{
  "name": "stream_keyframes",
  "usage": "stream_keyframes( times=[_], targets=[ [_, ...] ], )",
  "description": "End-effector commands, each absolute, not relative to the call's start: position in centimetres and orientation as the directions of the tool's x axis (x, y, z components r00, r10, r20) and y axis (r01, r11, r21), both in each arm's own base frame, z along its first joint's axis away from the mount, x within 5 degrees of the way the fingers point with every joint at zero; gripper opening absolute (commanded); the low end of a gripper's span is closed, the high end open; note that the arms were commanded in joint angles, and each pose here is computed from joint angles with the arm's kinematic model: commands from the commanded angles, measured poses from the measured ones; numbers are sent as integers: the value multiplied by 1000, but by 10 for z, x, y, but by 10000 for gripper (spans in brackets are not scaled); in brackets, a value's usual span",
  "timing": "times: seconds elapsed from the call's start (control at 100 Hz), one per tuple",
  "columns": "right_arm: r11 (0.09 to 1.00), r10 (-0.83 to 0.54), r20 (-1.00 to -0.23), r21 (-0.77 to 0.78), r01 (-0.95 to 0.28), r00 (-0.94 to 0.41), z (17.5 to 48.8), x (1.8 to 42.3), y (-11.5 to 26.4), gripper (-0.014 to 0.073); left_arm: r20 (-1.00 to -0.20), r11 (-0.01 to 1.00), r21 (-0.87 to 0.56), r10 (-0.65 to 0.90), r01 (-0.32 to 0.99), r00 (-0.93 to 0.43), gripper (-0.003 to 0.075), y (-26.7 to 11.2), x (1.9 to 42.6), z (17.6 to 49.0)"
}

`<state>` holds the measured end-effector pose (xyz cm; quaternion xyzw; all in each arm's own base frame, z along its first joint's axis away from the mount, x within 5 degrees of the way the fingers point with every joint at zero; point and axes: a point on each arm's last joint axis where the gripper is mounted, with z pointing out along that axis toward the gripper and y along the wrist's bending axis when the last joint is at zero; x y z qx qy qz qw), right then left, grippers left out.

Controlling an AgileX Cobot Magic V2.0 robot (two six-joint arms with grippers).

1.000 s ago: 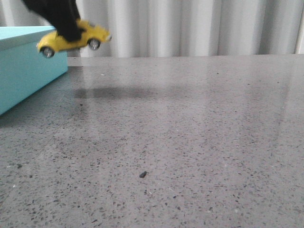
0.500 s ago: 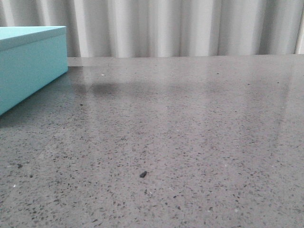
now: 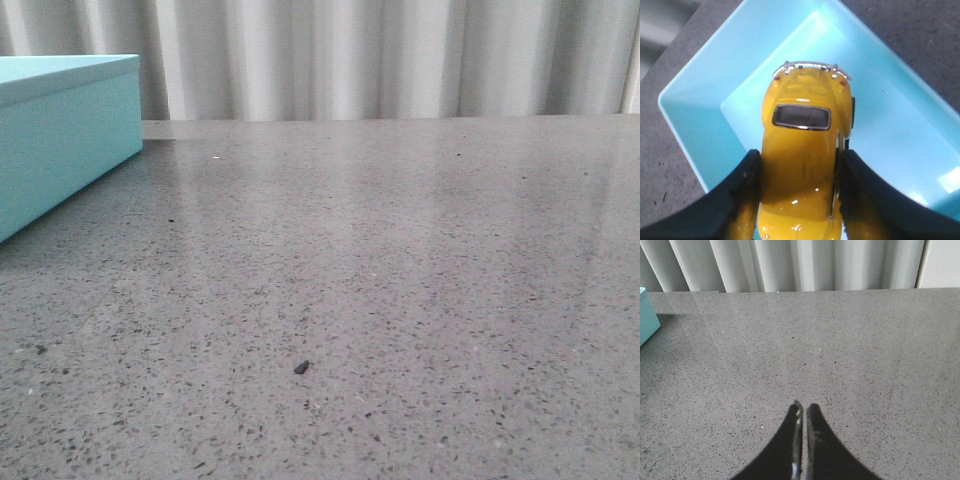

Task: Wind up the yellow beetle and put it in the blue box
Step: 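Lift the beetle with the left gripper and carry it over the box, then lower the beetle into the blue box and open the left gripper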

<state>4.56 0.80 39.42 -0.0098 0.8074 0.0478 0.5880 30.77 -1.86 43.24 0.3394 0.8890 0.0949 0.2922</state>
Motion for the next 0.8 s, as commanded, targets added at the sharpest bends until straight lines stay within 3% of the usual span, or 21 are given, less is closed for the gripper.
stream_keyframes(
  times=[0.0, 0.21, 0.7, 0.79],
  targets=[
    [995, 46, -974, 63, -73, -221, 407, 47, 8, -61, -510, 794, 378, 607, 476, -609, -21, -6, 295, 450],
    [995, 46, -974, 63, -73, -221, 407, 47, 8, -61, -545, 890, 224, 453, 398, -706, -21, 3, 313, 432],
    [995, 45, -973, 64, -73, -226, 407, 47, 8, -61, -375, 935, 72, 348, 347, -860, -18, 4, 374, 350],
    [995, 45, -973, 64, -73, -226, 407, 47, 8, -61, -357, 935, 60, 346, 348, -868, 27, 4, 379, 342]
  ],
)
